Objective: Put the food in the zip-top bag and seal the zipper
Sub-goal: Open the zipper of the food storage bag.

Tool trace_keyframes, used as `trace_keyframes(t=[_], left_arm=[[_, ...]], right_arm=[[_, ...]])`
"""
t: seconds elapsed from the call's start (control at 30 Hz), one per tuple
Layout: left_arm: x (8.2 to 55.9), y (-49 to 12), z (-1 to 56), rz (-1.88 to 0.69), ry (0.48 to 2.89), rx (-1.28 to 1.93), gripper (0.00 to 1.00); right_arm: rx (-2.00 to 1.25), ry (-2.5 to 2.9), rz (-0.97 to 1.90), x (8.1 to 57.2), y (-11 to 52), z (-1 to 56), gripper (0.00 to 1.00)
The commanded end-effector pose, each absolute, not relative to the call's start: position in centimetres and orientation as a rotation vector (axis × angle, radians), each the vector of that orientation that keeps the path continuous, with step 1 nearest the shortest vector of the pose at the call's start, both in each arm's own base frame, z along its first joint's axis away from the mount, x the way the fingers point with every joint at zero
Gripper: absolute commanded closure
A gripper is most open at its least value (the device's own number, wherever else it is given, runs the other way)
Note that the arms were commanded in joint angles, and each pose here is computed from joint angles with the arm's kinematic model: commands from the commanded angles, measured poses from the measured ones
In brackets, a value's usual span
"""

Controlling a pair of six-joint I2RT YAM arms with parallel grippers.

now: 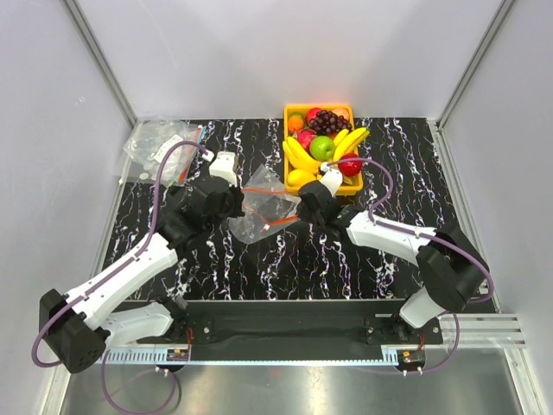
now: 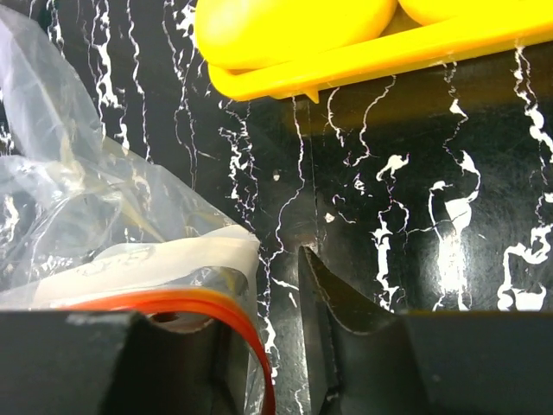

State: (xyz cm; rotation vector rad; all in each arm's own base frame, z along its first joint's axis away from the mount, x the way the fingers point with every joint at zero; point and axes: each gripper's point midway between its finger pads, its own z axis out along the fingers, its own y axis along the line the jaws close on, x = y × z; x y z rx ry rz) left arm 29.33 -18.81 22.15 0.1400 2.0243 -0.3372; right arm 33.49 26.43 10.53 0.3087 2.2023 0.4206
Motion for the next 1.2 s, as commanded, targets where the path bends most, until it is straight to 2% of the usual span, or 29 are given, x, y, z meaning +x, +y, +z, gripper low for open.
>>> trace_keyframes(t=[0.0, 0.1, 0.2, 0.23, 0.27, 0.37, 0.57, 0.63, 0.7, 1.0, 1.13, 1.17], left_arm=[[30.7, -17.6, 23.9, -0.238, 1.988, 0.120, 1.00], [30.4, -19.4, 23.1, -0.314, 2.016, 0.185, 1.00], [29.9, -20.9, 23.2, -0.406, 2.012, 0.236, 0.88], [29.8, -21.2, 23.1, -0.424, 2.010, 0.247, 0.79], [29.6, -21.5, 23.7, -0.452, 1.991, 0.254, 0.50], [29.1, -21.8, 24.0, -0.482, 2.001, 0.254, 0.25], [27.9, -23.0, 25.6, -0.507, 1.999, 0.306, 0.15], [27.6, -23.2, 26.0, -0.467, 1.997, 0.308, 0.08], [27.8, -22.7, 26.2, -0.396, 2.002, 0.293, 0.01], [29.3, -20.8, 23.6, -0.113, 2.100, 0.275, 0.02], [29.8, -20.5, 22.3, -0.072, 2.106, 0.242, 0.17], [29.8, -20.4, 21.9, -0.068, 2.110, 0.239, 0.25]], right_arm=[[0.244, 2.180, 0.434, 33.7, 26.9, 11.6, 0.68], [0.192, 2.178, 0.493, 33.9, 28.2, 12.3, 0.70], [0.167, 2.177, 0.509, 34.1, 28.9, 12.8, 0.78], [0.163, 2.174, 0.510, 34.1, 29.0, 13.0, 0.79], [0.160, 2.177, 0.504, 34.2, 29.2, 13.1, 0.79], [0.164, 2.173, 0.491, 34.3, 29.2, 13.6, 0.80], [0.170, 2.174, 0.462, 34.5, 29.3, 14.3, 0.84], [0.169, 2.181, 0.446, 34.5, 29.2, 14.3, 0.89], [0.163, 2.176, 0.437, 34.4, 29.2, 14.5, 0.89], [0.170, 2.159, 0.450, 34.1, 29.6, 15.3, 0.90], [0.177, 2.158, 0.455, 34.1, 29.6, 15.3, 0.90], [0.179, 2.158, 0.456, 34.0, 29.6, 15.2, 0.90]])
